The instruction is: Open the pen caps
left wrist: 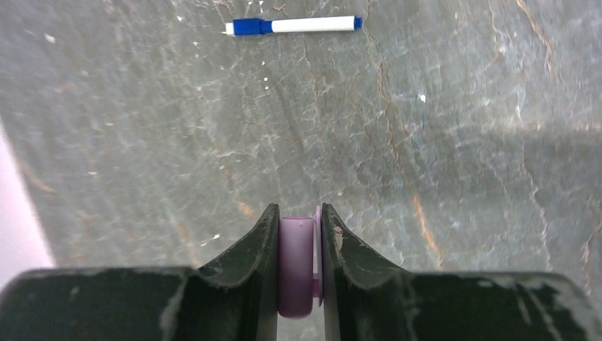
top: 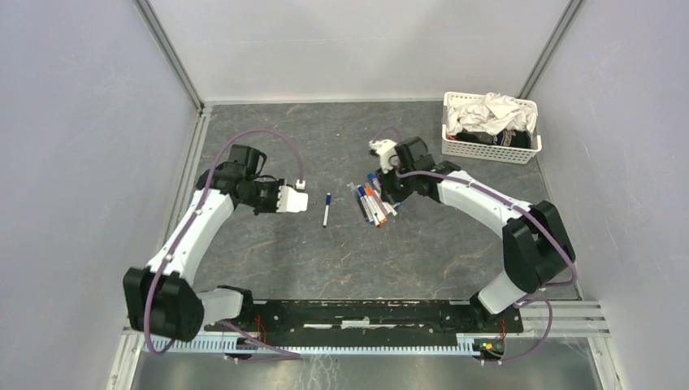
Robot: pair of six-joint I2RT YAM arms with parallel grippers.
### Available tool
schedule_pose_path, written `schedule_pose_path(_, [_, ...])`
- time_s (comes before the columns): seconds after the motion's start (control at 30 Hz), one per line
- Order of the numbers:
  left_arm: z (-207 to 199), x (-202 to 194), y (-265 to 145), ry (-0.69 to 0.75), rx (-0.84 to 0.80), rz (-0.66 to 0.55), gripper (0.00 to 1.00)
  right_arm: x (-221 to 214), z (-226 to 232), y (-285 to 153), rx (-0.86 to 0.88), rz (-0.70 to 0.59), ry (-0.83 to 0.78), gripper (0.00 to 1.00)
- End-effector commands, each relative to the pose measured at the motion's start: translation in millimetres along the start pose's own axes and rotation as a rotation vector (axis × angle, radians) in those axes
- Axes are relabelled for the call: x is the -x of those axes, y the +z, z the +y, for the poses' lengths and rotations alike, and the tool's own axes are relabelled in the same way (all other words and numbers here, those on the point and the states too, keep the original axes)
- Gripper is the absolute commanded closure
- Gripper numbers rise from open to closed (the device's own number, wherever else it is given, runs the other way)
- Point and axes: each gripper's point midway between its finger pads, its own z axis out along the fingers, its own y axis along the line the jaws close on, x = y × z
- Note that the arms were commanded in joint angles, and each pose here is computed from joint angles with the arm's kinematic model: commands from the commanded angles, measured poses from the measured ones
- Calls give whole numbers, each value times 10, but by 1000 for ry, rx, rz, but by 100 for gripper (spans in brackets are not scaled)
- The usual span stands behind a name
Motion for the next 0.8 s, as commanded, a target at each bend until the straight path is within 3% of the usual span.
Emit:
schedule_pose_path(0.0, [204,-107,284,-300,50,17,98,-187,-1096,-398,-575,-23,161,100])
schedule_pose_path(0.13, [259,-301,580,-428,44,46,98,-470,-1459,-572,-763,-32,229,100])
schedule_pose_path(0.47, [305,-681,1073,-529,36,120,90,-889,-1759,-331,-760,6,347,100])
schedule_pose_path(0.77, [315,-838,1290,-444,65,170,76,-957,-1846,-157,-715,24,371,70])
